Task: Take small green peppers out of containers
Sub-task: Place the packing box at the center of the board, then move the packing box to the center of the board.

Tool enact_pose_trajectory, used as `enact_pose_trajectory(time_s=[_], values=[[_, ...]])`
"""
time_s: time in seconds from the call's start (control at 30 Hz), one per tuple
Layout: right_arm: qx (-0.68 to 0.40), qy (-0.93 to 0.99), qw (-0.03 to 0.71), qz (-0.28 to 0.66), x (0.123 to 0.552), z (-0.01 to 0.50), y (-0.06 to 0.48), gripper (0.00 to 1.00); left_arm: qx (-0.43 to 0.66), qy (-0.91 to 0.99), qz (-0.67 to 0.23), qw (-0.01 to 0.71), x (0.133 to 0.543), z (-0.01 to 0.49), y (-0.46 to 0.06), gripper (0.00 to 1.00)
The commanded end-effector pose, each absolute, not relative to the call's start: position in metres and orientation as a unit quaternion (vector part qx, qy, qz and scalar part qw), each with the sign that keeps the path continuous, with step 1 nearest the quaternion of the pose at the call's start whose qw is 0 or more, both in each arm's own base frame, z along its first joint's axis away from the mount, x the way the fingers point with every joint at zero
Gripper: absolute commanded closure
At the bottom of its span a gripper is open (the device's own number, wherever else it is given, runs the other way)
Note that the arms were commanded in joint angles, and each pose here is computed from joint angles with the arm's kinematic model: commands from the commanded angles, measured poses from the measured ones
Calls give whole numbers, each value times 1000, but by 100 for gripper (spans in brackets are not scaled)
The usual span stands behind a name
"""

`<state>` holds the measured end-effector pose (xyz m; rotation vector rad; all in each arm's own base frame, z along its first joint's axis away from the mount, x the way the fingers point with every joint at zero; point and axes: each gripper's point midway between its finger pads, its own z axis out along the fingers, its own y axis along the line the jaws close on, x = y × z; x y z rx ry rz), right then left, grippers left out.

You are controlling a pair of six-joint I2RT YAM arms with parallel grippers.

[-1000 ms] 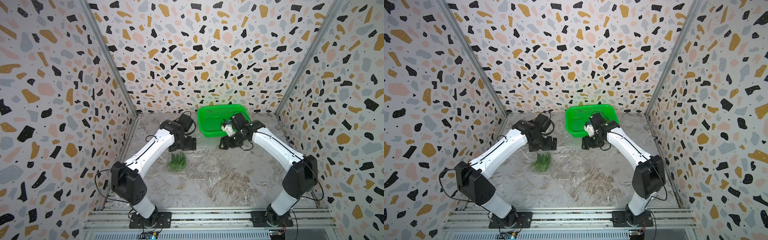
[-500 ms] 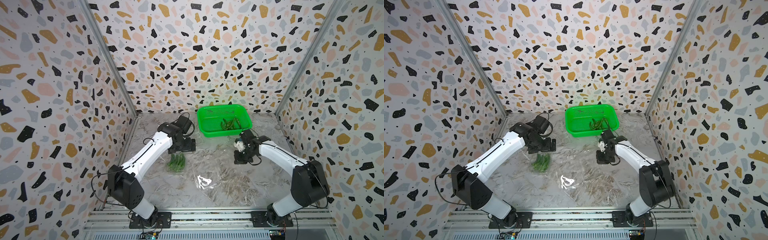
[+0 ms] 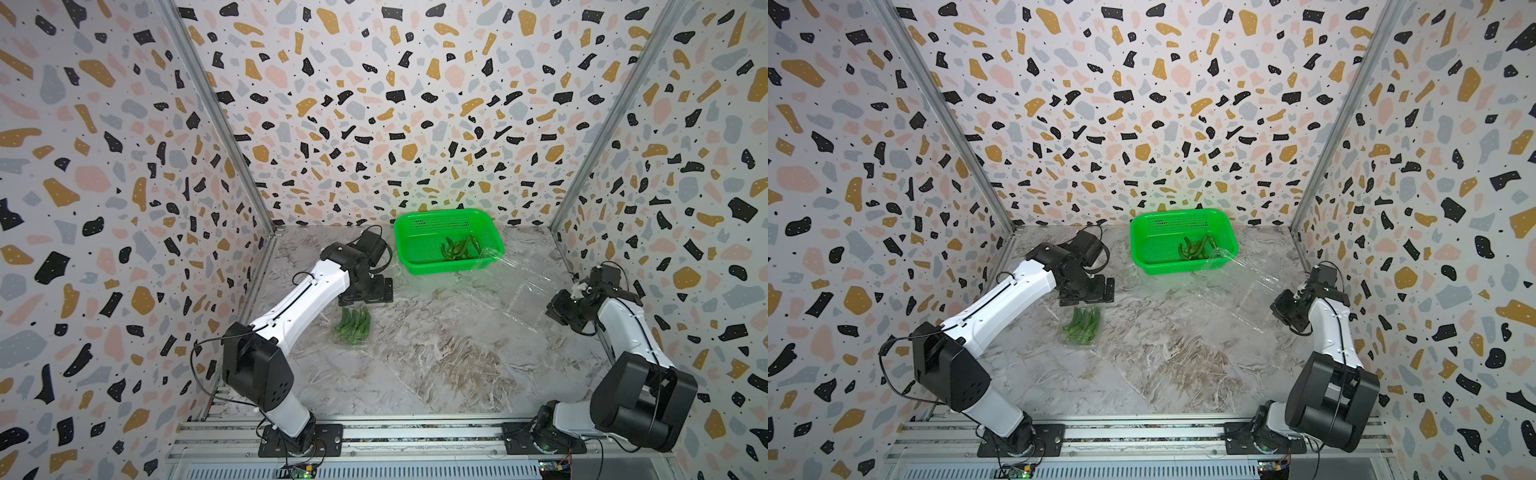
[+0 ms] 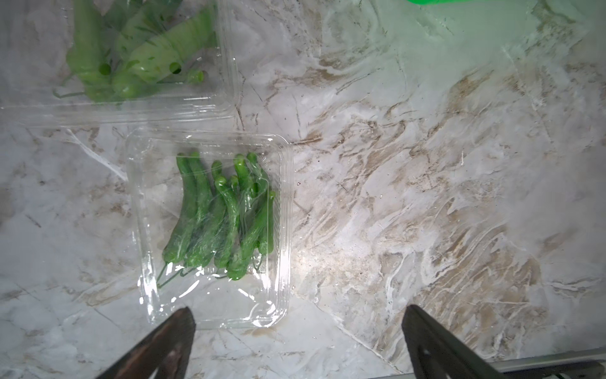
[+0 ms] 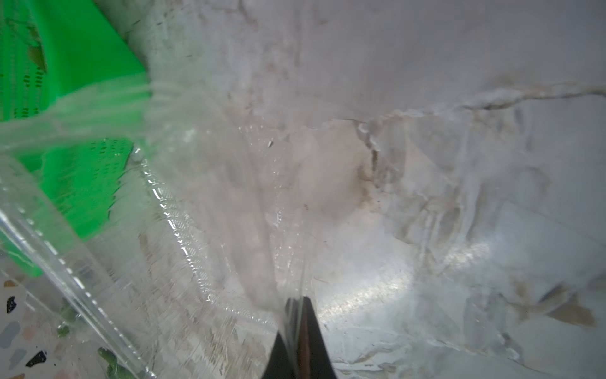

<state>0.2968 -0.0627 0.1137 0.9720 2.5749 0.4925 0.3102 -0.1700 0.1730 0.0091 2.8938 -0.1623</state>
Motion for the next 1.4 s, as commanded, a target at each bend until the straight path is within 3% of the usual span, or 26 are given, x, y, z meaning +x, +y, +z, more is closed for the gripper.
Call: enact_pose_trajectory(time_s=[0.0,0.07,0.13,0.23,0.47,0.8,1.37], values=[[336,914,153,168,289,104,-58,70,17,994,-17,109,310,166,-156,0],[330,920,154,146,286,105,-61,46,9,995,-5,104,311,163,-149,0],[321,926,171,105,287,119,-69,33,-6,995,6,104,315,162,-138,1],[297,928,219,60,295,155,-72,27,-32,993,25,109,322,163,-117,1],[149,926,323,124,324,221,16,22,-69,992,38,95,330,141,-82,1],[-118,936,221,247,324,195,205,24,-88,992,-65,69,331,96,-93,1],[-160,929,154,295,311,145,248,24,-119,967,-220,41,302,91,-152,1]])
